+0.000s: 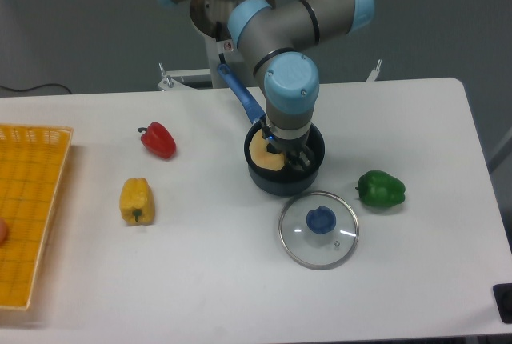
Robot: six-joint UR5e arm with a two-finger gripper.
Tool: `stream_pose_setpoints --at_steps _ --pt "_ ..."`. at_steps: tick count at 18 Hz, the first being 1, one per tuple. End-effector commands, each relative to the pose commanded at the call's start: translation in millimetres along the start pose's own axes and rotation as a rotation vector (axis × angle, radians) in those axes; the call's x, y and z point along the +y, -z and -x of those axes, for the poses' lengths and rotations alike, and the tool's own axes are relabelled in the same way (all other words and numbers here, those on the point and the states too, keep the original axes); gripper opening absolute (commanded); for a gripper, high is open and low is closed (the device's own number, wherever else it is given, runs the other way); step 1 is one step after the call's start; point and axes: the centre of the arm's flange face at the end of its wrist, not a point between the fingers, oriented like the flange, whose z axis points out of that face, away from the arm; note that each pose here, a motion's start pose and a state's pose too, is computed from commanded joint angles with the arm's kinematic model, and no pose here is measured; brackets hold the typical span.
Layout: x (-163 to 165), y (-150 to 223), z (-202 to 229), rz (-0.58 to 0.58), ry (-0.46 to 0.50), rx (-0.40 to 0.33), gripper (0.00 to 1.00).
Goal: Place the donuts in the pot
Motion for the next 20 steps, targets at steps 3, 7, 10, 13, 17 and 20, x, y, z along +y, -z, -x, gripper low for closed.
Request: stream_pose_setpoints --at_steps 3,7,10,13,17,20 --pt "5 -1 1 0.037 -0.048 0.0 0.41" --pt "4 -4 0 0.038 -0.056 0.006 0.53" --pt "4 -4 0 0.038 -0.055 0.006 0.66" --pt "4 -4 -1 0.038 -0.056 0.004 0.73" --pt "-5 1 2 0.041 -0.005 -0.007 1.0" --pt "-7 26 14 0.015 0.076 -0.057 1.0"
